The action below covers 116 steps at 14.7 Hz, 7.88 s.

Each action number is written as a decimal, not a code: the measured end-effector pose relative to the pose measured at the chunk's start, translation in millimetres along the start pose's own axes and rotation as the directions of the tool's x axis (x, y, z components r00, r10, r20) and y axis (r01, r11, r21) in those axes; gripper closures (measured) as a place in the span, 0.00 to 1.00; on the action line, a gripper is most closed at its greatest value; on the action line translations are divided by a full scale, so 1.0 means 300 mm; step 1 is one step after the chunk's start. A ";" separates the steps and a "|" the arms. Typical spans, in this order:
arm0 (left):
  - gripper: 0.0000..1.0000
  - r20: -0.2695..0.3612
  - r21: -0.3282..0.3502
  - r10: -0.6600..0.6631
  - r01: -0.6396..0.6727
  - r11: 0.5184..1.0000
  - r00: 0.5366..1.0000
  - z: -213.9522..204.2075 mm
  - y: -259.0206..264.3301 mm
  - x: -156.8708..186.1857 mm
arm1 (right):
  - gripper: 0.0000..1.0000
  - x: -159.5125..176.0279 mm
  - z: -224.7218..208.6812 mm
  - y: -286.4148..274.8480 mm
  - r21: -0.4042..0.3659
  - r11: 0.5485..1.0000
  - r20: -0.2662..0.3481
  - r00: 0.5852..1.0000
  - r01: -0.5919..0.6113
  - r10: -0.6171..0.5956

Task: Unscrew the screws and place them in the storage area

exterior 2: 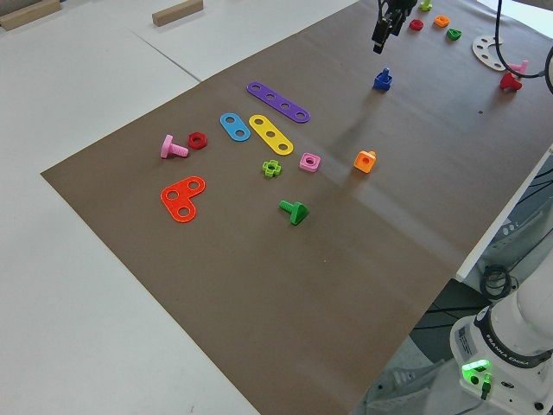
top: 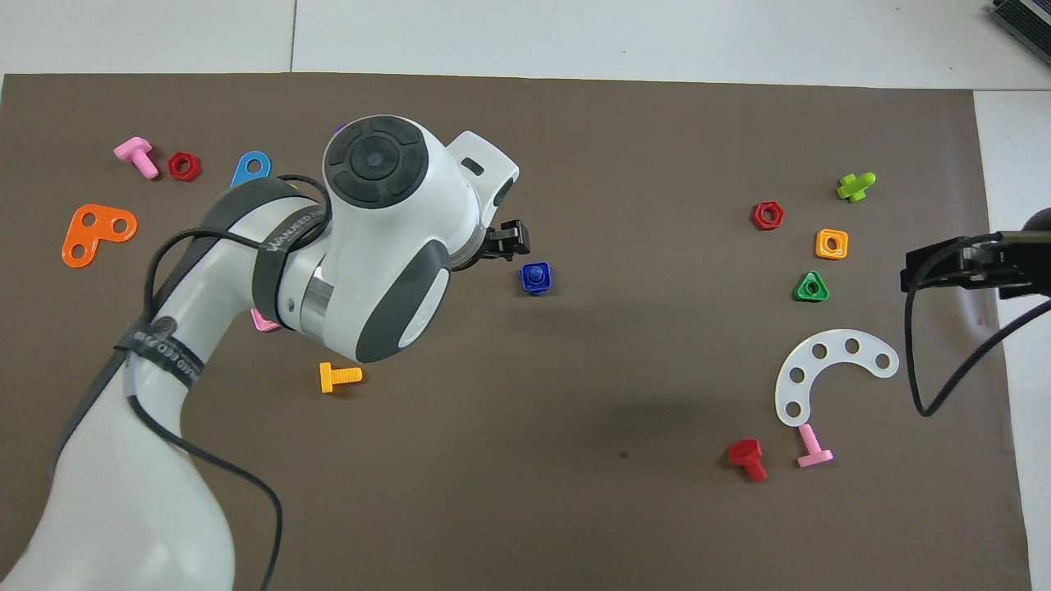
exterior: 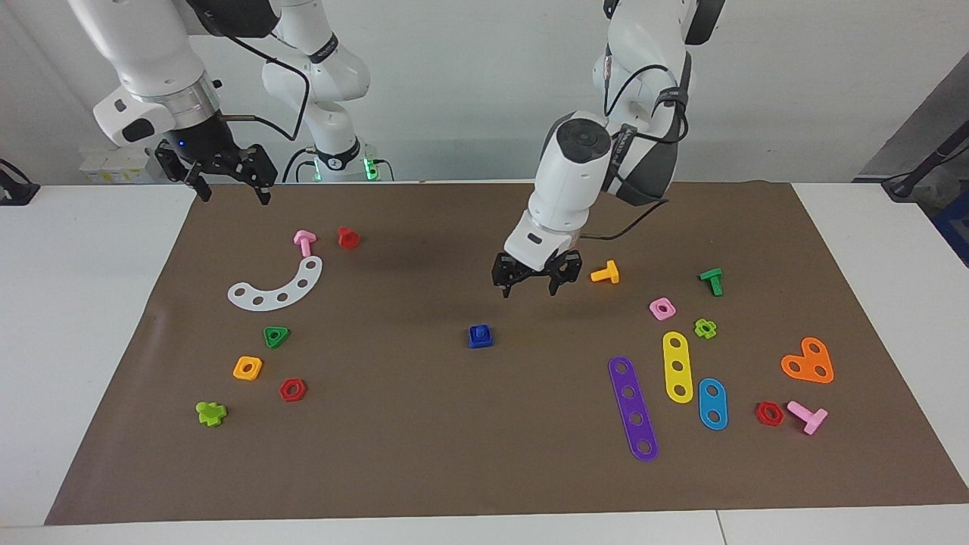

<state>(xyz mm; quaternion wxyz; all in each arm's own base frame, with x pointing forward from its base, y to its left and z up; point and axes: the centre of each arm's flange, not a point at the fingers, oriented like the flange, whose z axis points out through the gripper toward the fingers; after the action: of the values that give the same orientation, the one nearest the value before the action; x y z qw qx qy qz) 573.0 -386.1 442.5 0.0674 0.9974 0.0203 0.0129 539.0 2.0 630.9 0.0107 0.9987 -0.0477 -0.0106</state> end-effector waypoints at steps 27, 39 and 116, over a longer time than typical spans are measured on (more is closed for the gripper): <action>0.23 -0.044 0.038 0.117 -0.116 0.993 0.992 0.440 0.176 -0.068 | 0.00 0.002 0.009 0.004 -0.001 1.000 0.006 1.000 -0.002 0.002; 0.35 -0.036 0.046 0.119 -0.118 0.992 0.992 0.465 0.167 -0.078 | 0.00 0.002 0.013 0.005 -0.001 1.000 0.008 1.000 -0.003 0.003; 0.00 0.057 0.132 0.128 -0.135 0.982 0.990 -0.697 -1.019 0.134 | 0.00 0.005 0.036 0.005 -0.001 1.000 0.009 1.000 -0.003 0.003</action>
<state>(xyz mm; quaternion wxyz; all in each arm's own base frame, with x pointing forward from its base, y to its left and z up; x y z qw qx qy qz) 595.3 -53.7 609.4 -0.0010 0.9989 -0.0463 -0.0079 540.1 0.0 620.0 0.0109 0.9986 -0.0494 -0.0151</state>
